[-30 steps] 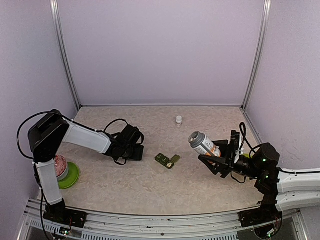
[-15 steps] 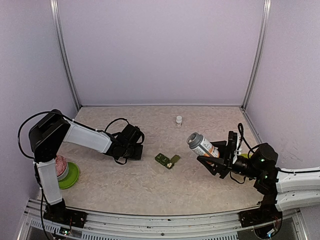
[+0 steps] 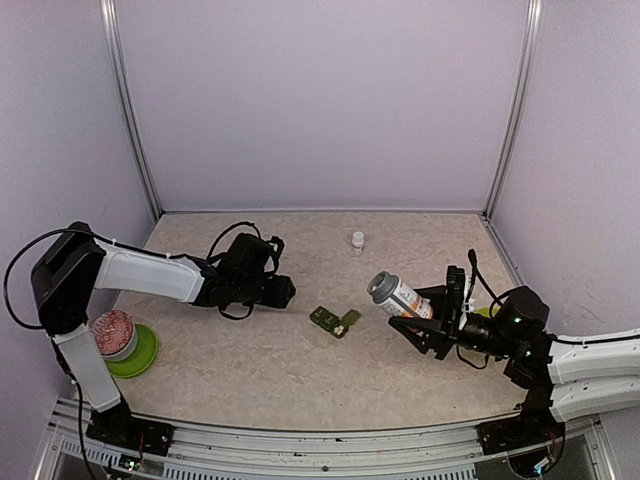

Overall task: Sort the pills into containers
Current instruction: Pick up the lid of the pill bottle from the center of the board, then close the lid of the pill bottle.

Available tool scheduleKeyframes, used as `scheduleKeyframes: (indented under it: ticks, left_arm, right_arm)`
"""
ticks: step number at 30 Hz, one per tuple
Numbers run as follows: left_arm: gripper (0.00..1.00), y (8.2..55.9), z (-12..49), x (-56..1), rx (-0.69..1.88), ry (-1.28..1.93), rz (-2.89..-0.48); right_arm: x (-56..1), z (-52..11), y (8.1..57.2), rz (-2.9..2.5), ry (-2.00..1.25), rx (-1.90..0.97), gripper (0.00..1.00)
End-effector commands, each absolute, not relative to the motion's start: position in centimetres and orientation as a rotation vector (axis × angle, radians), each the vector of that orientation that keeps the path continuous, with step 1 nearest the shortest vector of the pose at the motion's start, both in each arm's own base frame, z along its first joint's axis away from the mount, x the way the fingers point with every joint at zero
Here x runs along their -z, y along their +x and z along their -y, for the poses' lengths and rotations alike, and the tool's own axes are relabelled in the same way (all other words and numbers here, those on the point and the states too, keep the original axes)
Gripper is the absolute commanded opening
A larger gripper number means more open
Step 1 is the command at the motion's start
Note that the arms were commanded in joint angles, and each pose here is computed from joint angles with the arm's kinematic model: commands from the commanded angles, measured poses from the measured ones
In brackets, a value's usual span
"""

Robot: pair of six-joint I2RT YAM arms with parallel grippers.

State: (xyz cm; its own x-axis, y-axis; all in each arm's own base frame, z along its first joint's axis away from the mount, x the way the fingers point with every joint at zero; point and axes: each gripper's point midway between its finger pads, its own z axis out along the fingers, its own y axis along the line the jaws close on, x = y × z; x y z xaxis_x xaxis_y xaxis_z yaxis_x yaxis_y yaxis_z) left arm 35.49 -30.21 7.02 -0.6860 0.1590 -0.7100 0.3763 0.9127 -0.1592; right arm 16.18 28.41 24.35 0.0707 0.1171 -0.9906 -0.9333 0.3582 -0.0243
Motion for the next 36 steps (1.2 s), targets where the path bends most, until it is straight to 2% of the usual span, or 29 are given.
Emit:
scheduleKeyframes:
  ticks: [1,6,16,25,36]
  left_arm:
    - [0.38,34.4,33.9,-14.8,0.677,0.491,-2.129]
    - [0.38,31.7,36.7,-20.8,0.934,0.589,-1.970]
    - [0.40,24.9,41.9,-27.4,1.336,0.804,-1.739]
    - [0.42,21.8,42.1,-31.2,1.527,0.838,-1.574]
    - [0.42,19.8,43.2,-31.7,1.625,0.873,-1.560]
  right_arm:
    - [-26.3,-28.8,16.3,-1.173,-0.877,-0.971,0.25]
    - [-26.6,-29.3,16.2,-1.163,-0.895,-0.986,0.25]
    - [-26.9,-30.0,16.4,-1.153,-0.906,-0.991,0.25]
    - [-27.2,-29.7,16.4,-1.144,-0.892,-0.987,0.25]
    - [-27.8,-29.4,16.7,-1.134,-0.869,-0.964,0.25]
